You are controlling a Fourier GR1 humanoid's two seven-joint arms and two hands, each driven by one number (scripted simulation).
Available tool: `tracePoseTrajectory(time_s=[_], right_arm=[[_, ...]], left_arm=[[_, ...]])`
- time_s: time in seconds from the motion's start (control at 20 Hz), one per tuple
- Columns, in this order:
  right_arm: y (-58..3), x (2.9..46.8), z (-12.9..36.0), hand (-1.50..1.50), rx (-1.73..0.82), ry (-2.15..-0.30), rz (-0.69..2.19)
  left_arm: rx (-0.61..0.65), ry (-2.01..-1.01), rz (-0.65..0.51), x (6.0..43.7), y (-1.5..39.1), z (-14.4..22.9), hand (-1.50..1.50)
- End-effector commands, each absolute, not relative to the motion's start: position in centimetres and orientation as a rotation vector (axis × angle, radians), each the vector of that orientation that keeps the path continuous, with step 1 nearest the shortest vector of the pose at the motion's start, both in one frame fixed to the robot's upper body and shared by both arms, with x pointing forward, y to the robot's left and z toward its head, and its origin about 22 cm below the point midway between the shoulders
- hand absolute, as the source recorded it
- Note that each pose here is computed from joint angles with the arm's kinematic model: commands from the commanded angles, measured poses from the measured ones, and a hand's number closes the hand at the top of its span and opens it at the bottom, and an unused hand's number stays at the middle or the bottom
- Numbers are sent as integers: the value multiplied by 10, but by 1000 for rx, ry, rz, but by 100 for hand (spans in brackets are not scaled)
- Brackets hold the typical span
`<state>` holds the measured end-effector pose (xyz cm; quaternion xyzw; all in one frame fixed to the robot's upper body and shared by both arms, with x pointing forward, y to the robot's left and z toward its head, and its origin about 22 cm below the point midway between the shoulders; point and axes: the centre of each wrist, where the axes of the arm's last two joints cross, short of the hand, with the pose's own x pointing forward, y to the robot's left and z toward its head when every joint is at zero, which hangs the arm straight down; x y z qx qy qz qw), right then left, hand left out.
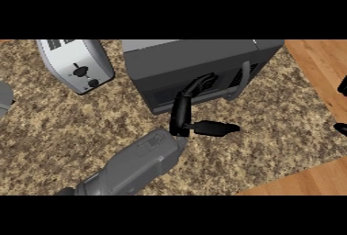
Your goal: Pick up the milk, place it into the microwave and close the microwave
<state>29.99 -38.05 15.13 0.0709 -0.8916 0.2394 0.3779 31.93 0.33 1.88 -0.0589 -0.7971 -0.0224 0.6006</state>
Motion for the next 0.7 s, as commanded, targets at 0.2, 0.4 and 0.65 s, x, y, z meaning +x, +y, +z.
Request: tracePoseTrajectory(time_s=[0.2,0.4,0.65], right_arm=[[-391,306,137,-150,335,-2207,502],[-395,310,142,-150,356,-2206,479],[-400,315,149,-150,383,-2193,470]], left_arm=[[-47,-1840,39,345,10,31,-150],[-53,-1842,38,345,10,30,-150],[-59,-1851,48,345,8,32,-150]])
